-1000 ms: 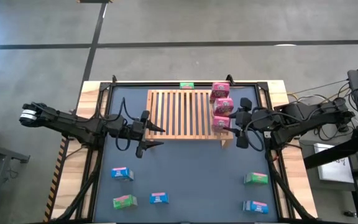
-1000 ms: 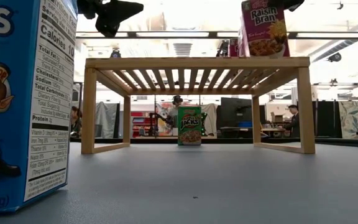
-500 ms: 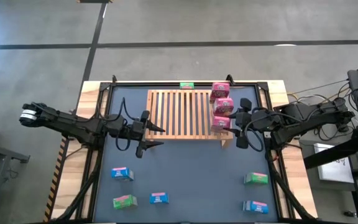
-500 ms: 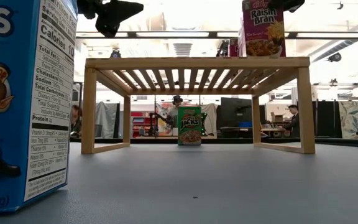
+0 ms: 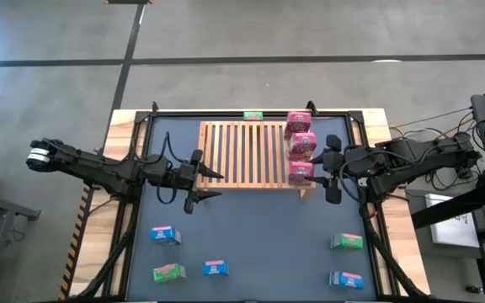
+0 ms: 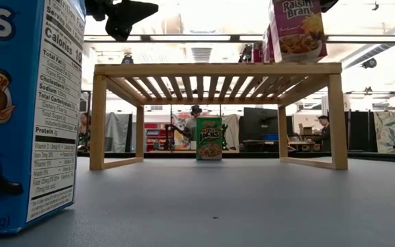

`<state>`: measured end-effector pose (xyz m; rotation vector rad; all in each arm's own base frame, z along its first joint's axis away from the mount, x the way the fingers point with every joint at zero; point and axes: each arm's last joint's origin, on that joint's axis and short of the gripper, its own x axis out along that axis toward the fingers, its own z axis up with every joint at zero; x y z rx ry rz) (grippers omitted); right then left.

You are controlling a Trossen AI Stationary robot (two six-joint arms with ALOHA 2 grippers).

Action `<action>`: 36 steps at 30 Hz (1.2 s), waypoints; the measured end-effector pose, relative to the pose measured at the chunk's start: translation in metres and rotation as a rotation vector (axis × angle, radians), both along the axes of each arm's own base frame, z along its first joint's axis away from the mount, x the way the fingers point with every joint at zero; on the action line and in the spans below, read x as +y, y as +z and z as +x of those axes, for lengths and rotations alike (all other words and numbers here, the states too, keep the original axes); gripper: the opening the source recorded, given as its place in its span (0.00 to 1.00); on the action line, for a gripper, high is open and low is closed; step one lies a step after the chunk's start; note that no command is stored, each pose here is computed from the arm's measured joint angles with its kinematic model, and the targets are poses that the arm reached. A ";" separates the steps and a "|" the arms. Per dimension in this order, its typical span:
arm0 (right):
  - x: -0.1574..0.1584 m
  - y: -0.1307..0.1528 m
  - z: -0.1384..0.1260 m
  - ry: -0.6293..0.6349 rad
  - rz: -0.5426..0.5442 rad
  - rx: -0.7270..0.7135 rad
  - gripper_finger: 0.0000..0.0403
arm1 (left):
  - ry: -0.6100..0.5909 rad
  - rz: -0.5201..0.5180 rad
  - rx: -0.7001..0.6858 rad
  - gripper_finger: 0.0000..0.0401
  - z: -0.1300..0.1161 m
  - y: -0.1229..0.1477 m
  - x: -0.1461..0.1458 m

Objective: Stack cereal on shelf
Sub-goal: Put the pink cereal box on the shelf

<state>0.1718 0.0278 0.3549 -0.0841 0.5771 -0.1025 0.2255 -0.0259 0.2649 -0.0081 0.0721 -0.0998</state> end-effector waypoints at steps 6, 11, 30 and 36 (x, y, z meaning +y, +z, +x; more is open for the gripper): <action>0.000 -0.003 0.001 -0.014 -0.007 0.008 0.49 | 0.000 0.000 0.000 0.55 0.000 0.000 0.000; -0.001 -0.009 0.002 -0.024 -0.013 0.018 0.49 | 0.000 0.000 0.000 0.55 0.000 0.000 0.000; -0.010 -0.005 -0.011 -0.034 0.006 -0.024 0.49 | 0.000 0.000 0.000 0.55 0.000 0.000 0.000; -0.010 -0.007 -0.008 -0.039 0.012 -0.018 0.49 | 0.000 0.000 0.000 0.55 0.000 0.000 0.000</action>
